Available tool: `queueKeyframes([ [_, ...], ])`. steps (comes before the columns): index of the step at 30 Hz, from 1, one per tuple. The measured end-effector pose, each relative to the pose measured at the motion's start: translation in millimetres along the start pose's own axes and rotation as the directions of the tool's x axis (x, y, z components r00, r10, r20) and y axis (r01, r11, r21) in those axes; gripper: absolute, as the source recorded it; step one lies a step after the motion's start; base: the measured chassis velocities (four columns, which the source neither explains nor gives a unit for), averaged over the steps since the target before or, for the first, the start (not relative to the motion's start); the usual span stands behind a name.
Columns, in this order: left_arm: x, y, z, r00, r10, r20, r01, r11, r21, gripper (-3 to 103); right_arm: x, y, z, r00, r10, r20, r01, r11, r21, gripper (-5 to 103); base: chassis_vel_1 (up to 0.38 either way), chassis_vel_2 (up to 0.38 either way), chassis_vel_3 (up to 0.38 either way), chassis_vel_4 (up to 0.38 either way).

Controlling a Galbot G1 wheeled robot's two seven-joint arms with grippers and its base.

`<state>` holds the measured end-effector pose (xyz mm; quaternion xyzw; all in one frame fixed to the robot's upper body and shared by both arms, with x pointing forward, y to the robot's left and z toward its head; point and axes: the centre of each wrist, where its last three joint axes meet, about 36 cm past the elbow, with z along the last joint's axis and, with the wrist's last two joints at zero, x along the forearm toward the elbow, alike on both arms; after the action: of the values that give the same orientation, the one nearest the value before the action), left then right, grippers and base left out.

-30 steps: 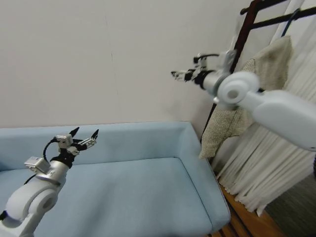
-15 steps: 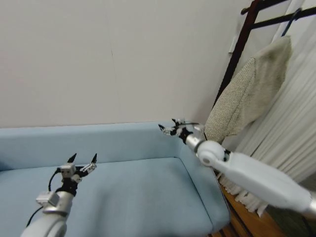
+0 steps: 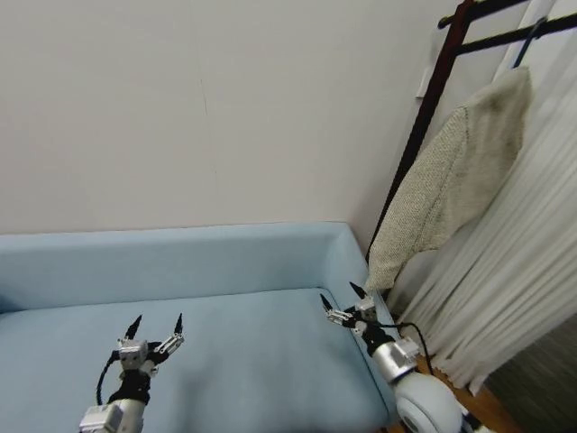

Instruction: Pick up the clothes from the sofa and hang them on the clothes hanger.

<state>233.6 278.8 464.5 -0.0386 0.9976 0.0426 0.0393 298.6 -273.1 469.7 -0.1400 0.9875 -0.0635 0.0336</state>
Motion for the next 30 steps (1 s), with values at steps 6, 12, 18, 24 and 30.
queueKeyframes([
  [6,7,-11.3,-6,0.999,0.035,-0.023,-0.034,0.998,0.052,100,17,22,-17,1.000,0.021,0.001,-0.021,0.997,-0.071,100,0.000,0.000,0.000,0.000],
  [12,3,-5.7,-8,0.995,0.098,-0.024,-0.096,0.994,0.051,100,2,37,-18,0.995,0.087,0.044,-0.082,0.990,-0.116,100,0.000,0.000,0.000,0.000],
  [18,8,8.4,-9,0.997,0.068,0.020,-0.067,0.996,-0.052,100,7,44,-27,0.991,0.136,-0.007,-0.136,0.983,-0.122,100,0.000,0.000,0.000,0.000],
  [24,9,8.3,-5,0.999,0.028,0.031,-0.027,0.999,-0.034,100,9,48,-35,0.985,0.175,-0.015,-0.175,0.971,-0.163,100,0.000,0.000,0.000,0.000],
  [30,7,9.2,-8,0.999,0.016,0.030,-0.015,1.000,-0.013,100,9,46,-36,0.985,0.173,-0.011,-0.173,0.972,-0.157,100,0.000,0.000,0.000,0.000],
])
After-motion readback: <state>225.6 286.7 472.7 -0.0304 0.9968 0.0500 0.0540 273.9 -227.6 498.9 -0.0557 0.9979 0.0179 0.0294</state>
